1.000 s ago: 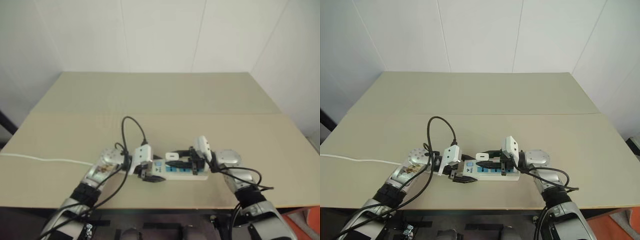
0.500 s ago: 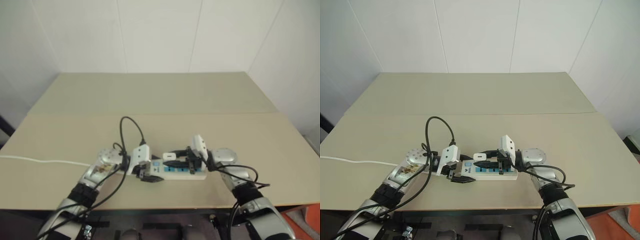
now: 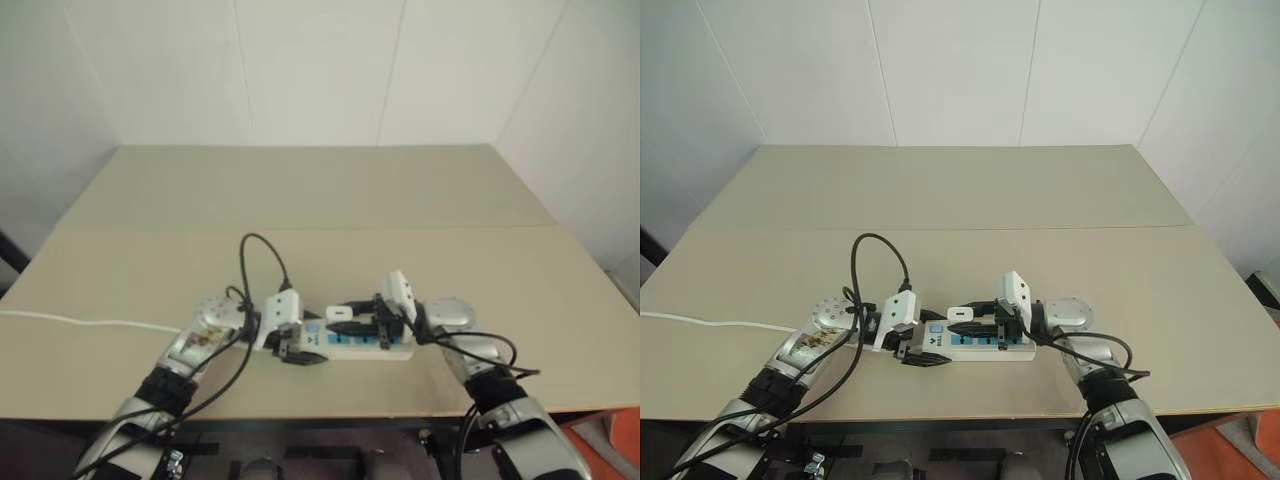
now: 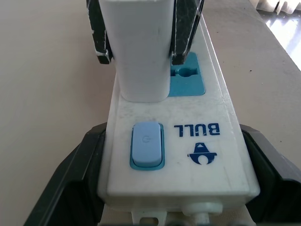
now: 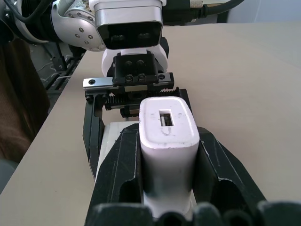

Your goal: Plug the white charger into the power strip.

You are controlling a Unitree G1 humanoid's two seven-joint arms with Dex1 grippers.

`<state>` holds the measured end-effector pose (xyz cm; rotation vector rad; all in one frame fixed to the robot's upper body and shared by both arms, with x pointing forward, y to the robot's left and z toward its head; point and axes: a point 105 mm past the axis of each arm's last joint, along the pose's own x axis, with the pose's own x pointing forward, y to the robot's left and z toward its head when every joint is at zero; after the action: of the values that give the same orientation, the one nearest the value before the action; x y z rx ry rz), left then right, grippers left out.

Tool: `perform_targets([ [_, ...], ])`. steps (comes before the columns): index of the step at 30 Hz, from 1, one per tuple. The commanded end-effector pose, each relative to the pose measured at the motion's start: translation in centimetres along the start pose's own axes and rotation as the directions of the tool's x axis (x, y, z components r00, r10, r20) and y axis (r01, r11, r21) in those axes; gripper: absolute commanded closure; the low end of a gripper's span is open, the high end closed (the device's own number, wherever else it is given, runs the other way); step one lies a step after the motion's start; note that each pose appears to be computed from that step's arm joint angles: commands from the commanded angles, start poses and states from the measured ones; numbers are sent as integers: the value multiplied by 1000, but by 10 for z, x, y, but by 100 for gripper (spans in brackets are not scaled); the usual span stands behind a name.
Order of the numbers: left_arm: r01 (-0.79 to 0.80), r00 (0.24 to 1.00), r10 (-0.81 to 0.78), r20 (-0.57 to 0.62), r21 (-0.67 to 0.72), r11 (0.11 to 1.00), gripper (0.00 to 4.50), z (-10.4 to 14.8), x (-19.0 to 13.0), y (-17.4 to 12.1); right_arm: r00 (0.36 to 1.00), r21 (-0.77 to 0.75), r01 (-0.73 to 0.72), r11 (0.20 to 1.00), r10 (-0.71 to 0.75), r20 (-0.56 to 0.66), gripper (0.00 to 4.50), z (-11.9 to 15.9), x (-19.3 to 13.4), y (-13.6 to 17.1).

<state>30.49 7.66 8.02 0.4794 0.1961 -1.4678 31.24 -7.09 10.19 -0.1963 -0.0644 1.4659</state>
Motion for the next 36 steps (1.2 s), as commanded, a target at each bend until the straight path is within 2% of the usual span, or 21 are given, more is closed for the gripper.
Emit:
perform_targets([
  [1, -43, 996, 42, -75, -16, 999, 117, -13, -25, 7, 972, 149, 109, 983, -73, -224, 340, -55, -47, 8],
  [21, -51, 996, 50, -77, -19, 999, 117, -13, -26, 7, 964, 179, 134, 975, -86, -252, 340, -62, -61, 14],
  [36, -41, 997, 40, -72, -16, 999, 117, -13, -23, 7, 970, 166, 106, 980, -65, -234, 340, -56, -45, 11],
])
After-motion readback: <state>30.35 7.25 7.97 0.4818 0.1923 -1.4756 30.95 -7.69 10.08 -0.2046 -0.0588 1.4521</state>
